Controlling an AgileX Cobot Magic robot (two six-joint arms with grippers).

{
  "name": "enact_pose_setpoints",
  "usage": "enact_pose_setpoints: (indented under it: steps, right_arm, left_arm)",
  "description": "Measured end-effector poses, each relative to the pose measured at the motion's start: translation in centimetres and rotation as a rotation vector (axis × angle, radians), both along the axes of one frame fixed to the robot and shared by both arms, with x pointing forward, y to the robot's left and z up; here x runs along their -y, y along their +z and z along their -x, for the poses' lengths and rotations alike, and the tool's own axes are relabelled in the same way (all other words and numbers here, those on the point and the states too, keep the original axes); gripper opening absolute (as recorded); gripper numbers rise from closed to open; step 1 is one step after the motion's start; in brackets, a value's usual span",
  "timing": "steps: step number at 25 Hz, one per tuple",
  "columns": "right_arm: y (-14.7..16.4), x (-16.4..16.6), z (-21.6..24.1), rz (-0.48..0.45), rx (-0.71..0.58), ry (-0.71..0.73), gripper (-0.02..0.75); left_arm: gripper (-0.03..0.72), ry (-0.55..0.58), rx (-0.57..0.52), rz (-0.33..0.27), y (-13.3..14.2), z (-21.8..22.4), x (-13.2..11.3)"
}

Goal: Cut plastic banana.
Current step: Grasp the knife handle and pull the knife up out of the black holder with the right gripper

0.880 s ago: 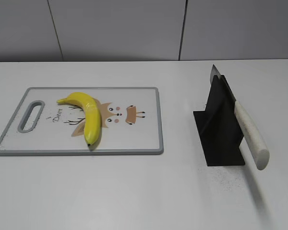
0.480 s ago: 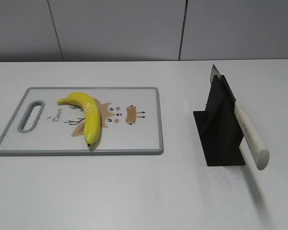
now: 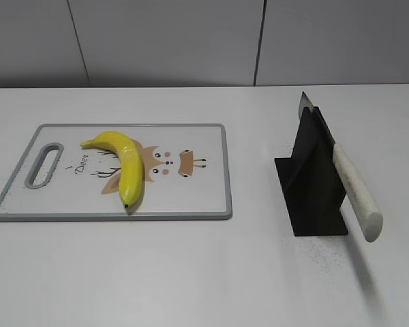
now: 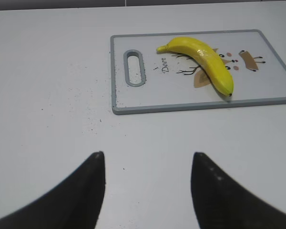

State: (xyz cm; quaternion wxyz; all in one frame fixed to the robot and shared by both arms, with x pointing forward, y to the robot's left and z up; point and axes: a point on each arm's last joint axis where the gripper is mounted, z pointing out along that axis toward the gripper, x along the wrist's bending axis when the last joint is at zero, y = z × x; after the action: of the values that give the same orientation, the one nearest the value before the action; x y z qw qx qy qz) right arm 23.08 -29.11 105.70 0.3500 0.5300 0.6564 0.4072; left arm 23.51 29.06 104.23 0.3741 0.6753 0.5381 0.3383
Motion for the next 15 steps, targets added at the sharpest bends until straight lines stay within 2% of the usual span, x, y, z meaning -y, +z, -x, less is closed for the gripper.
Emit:
enact_pose_setpoints:
  steps: [6,11,15]
  right_arm:
    - [0.01,-0.02,0.0,-0.001,0.001,0.002,0.577]
    - [0.11,-0.49,0.06,-0.053,0.001,0.036,0.577]
    - [0.64,-0.56,-0.59,-0.055,-0.019,0.035,0.576]
  left_arm:
    - [0.561,0.0,0.0,0.0,0.0,0.0,0.0]
    - [0.561,0.0,0.0,0.0,0.0,0.0,0.0]
    - [0.561,0.0,0.0,0.0,0.0,0.0,0.0]
